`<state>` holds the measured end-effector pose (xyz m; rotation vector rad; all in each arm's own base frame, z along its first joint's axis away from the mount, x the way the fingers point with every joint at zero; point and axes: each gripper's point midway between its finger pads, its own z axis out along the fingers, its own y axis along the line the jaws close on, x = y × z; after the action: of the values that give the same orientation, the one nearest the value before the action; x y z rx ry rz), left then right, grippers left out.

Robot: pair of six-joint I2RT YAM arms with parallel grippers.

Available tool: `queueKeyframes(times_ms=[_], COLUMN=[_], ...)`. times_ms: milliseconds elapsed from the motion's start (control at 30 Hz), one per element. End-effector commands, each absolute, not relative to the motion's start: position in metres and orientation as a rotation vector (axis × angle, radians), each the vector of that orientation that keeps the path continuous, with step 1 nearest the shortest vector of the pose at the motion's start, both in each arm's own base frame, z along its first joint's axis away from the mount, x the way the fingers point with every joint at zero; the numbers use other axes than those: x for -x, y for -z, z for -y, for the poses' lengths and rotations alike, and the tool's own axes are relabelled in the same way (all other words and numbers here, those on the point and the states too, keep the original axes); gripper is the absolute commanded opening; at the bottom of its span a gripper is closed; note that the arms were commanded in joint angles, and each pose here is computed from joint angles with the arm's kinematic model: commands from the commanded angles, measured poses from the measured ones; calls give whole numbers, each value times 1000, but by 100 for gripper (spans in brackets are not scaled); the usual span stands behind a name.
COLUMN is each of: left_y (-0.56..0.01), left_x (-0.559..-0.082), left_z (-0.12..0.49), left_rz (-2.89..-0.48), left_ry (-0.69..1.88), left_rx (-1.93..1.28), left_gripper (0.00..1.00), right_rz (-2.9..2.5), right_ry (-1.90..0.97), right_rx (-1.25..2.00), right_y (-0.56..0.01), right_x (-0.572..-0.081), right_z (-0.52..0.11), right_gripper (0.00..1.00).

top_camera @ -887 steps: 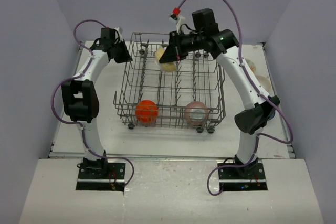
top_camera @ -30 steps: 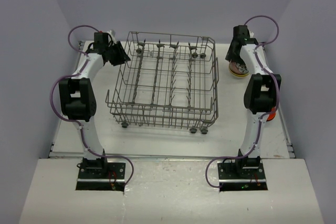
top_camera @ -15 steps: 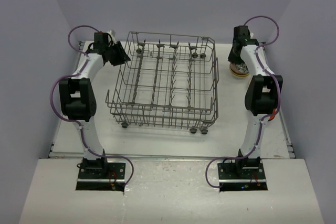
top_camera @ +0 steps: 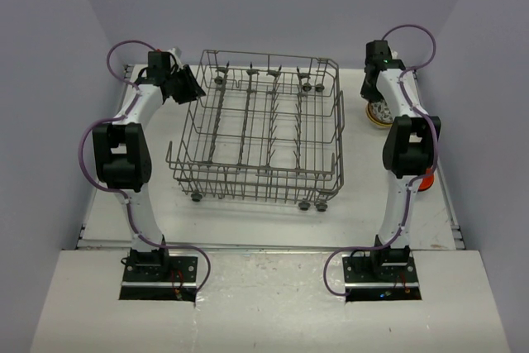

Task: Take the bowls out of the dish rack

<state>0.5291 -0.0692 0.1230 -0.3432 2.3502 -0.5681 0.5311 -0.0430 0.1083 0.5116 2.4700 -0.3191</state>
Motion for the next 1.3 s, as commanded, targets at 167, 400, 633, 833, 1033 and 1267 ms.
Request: queueKeyframes(times_ms=[167,400,633,833,1033,1267], left_y=[-67,-95,-176,-216,-269,-316], left_x=[-497,-507,-524,-521,-525,-496], left_z=[51,39,27,31,65,106], left_rz=[-2535,-2443,-2256,-2162,-2018,-1856], left_ry=[449,370,309,333,547,825], left_rx=[458,448,413,320,145,-7], left_gripper=[42,61,96,100,100,100], right_rz=[-2416,-2346,-2269,-2256,-2322,-2204], right_ry=[334,270,119,-6,-121,-319], right_rx=[-499,-486,-489,-407,-334,-168], right_y=[-135,-181,-245,-276,-266,-318], right_x=[-528,-532,-519,-491,-461,-402], right_z=[48,43,22,-11,-39,-92], right_gripper=[34,52,89,99,99,99])
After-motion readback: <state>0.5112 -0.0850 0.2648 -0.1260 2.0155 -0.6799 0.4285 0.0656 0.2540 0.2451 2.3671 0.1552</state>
